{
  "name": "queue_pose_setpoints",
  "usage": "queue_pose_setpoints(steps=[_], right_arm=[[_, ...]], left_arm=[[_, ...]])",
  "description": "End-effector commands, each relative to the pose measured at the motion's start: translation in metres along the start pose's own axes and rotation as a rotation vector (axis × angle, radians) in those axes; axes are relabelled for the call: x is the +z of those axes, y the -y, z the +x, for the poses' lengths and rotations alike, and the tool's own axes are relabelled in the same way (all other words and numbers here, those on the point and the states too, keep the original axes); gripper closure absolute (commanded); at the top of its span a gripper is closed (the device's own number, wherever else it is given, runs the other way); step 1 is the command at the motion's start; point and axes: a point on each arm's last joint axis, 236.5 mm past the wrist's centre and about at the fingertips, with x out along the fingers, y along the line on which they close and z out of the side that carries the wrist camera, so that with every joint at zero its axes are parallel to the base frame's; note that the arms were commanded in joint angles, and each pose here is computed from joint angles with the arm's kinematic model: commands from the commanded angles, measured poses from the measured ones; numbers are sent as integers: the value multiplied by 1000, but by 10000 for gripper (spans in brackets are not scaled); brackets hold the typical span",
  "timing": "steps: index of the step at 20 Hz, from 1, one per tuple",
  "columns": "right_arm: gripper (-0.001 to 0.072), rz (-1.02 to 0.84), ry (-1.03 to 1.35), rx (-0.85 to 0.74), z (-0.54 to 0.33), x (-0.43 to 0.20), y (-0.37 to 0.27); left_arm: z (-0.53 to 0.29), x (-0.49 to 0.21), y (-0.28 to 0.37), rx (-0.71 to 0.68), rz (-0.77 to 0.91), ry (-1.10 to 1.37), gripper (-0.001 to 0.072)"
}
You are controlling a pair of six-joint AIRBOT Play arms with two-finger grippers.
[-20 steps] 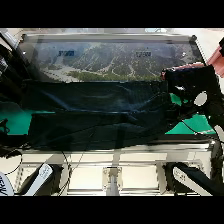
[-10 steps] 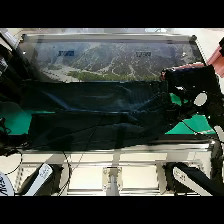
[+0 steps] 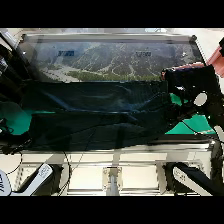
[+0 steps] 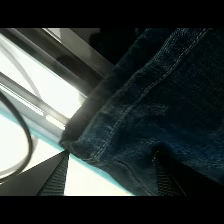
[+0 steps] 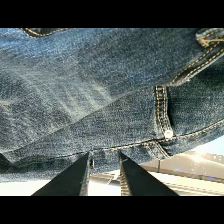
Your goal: Fold the clothes and pants, and hang the long-sleeved shirts on hangers.
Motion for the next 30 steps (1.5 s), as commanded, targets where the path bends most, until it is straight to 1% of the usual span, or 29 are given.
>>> queue_pose_setpoints(steps=[1,7,9,11,12,13,14,15,16,17,18,24,26,28,30], right_arm=[[501,4,0,0,0,0,0],[500,6,1,-1,0,0,0],[501,6,5,-2,0,1,1],[501,7,8,-3,0,2,1],[501,6,7,-3,0,1,1],[500,6,7,-3,0,1,1],[500,6,7,-3,0,1,1],[501,6,8,-3,0,2,1],[501,6,7,-4,0,1,1],[501,5,7,-5,0,1,1],[501,4,6,-9,0,1,2],[501,-1,13,-20,-3,4,5],[501,-19,14,-66,-11,7,14],[497,-31,2,-122,-22,6,28],[358,-2,8,-141,-28,4,41]], left_arm=[[5,-5,8,-34,-53,-25,149],[16,-29,7,-26,-43,-116,152],[16,-31,0,5,-27,-124,235],[16,-25,-9,40,-24,-99,238],[17,-22,-9,43,-23,-85,250],[17,-19,-10,44,-23,-72,308],[17,-15,-10,44,-22,-57,445],[17,-13,-10,45,-22,-47,503],[18,-11,-10,45,-22,-37,504],[18,-8,-10,46,-21,-27,568],[18,-6,-10,47,-21,-19,679],[7,7,-24,100,25,27,687],[-21,35,-33,138,45,127,687],[-68,69,-52,226,71,259,687],[-106,94,-58,248,35,366,687]])
